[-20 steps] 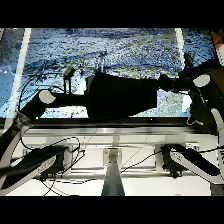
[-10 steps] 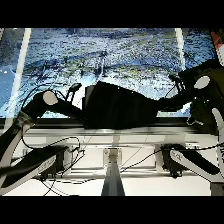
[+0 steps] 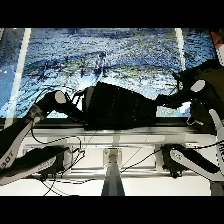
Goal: Fold the clothes and pants, and hang the long-sleeved shirts on hangers.
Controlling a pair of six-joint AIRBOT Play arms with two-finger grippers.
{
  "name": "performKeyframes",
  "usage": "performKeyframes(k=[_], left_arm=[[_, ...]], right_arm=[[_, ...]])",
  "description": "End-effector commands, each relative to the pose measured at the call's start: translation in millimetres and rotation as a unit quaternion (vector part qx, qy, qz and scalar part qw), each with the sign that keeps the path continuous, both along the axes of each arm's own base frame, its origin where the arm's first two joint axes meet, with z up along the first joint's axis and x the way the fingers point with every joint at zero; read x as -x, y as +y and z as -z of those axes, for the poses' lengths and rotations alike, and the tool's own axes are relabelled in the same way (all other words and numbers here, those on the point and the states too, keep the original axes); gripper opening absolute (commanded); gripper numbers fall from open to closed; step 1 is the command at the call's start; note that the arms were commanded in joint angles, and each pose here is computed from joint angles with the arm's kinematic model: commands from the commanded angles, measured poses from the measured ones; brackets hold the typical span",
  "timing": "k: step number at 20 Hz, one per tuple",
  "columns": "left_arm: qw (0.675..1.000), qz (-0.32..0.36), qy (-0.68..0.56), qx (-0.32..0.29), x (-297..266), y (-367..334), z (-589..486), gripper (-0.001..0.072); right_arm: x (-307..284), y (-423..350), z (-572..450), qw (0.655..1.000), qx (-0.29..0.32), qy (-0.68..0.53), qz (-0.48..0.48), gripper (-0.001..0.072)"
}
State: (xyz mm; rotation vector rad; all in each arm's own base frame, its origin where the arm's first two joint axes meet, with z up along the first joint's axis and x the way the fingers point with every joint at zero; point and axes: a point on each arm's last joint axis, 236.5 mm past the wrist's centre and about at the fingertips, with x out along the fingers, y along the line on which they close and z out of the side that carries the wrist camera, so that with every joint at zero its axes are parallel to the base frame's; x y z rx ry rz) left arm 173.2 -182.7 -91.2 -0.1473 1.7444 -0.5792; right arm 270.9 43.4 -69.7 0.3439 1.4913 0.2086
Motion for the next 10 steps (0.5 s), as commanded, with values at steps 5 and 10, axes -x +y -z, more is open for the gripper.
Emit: performKeyframes(k=[5, 10], left_arm=[[0.999, -0.037, 0.004, 0.034, -9, -20, -1, 0.0690], [0.996, -0.067, -0.002, 0.063, -18, -34, -7, 0.0690]], right_arm=[[22, 8, 35, 0.997, -0.016, 0.034, 0.063, 0.0686], [21, 21, 37, 0.996, -0.046, 0.029, 0.077, 0.0078]])
